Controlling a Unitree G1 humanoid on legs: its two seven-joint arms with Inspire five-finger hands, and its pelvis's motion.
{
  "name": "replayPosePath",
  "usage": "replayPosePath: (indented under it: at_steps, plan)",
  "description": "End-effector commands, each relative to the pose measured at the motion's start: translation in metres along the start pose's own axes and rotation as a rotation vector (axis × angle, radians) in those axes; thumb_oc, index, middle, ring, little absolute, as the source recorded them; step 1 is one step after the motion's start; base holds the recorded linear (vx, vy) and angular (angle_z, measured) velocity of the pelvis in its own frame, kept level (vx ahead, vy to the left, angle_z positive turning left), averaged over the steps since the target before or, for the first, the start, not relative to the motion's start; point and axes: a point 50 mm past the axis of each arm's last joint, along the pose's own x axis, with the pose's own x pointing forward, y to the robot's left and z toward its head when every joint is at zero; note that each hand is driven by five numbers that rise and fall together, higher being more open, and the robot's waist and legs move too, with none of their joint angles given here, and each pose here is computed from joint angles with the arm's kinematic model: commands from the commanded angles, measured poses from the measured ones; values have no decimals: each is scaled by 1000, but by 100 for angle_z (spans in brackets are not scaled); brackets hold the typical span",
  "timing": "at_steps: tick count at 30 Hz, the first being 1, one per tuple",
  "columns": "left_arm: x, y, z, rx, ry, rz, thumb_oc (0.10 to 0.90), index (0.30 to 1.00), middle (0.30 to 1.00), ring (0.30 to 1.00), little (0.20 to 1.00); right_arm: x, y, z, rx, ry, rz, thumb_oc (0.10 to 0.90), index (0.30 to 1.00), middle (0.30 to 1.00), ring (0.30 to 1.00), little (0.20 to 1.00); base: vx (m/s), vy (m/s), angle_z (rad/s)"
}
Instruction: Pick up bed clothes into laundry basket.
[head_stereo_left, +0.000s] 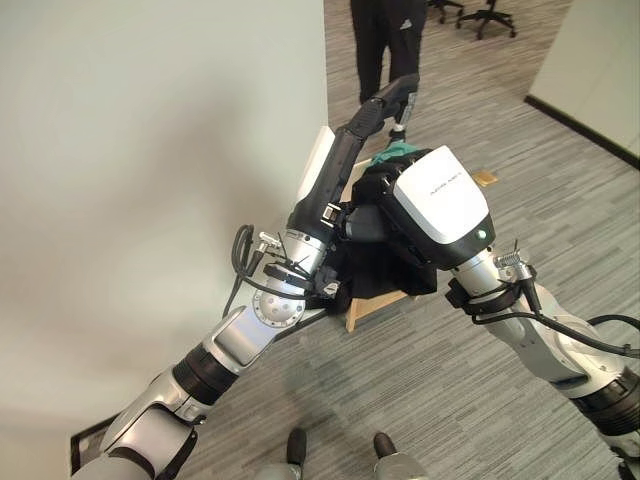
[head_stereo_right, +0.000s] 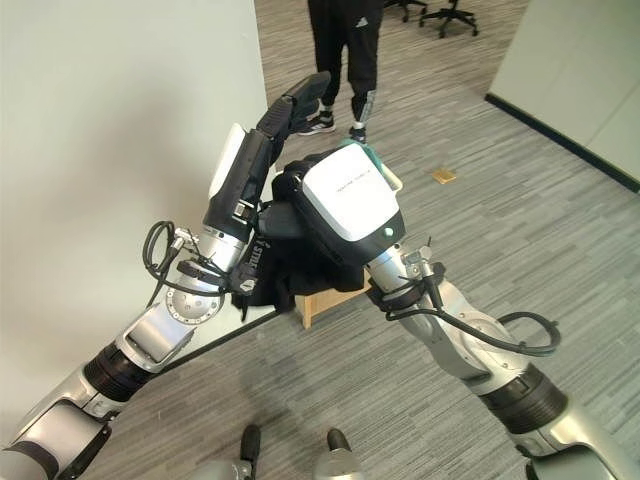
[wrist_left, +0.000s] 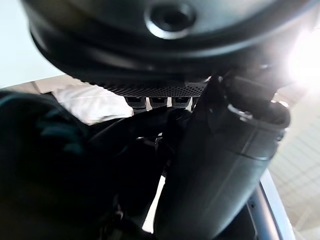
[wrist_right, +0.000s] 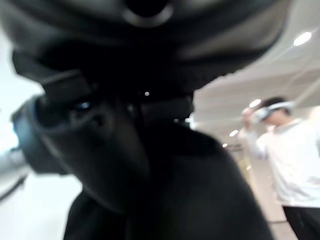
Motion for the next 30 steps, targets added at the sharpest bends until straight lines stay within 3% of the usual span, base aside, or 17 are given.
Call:
replayPosePath:
  at_steps: [1,6,9,10,15,22,28,30]
  plan:
    - [7,-14,20,-132,-116,65,800,900,900,900,900,26,-49,13,-17,-130,-250,400,300,300,300,300,106,54,-40]
    - [-4,-11,13,-191,-72,88,800,900,900,900,900,6,-32,10,276,-7,-185,400,300,300,300,300,87,19,-21]
    - [-8,-11,11,-206,-61,76,800,900,900,900,900,3,-31,10,304,-9,-164,400,300,300,300,300,56,-10,-8]
    - [-97,96,-116,34,628,262,800,900,900,900,900,-186,33,-156,524,1274,-82,400,300,300,300,300,39,0,-3]
    - [-73,84,-114,87,596,175,800,900,900,900,900,-143,46,-147,507,1139,-24,400,300,300,300,300,39,3,-22]
    - [-52,93,-106,187,542,167,800,900,900,900,900,-111,22,-155,351,1010,-19,400,300,300,300,300,26,-4,-25]
    - [-25,76,-98,184,478,113,800,900,900,900,900,-74,4,-152,218,867,-32,400,300,300,300,300,4,-75,-21]
    - [-16,82,-93,182,452,153,800,900,900,900,900,-31,-12,-146,155,732,-74,400,300,300,300,300,-115,-209,-12]
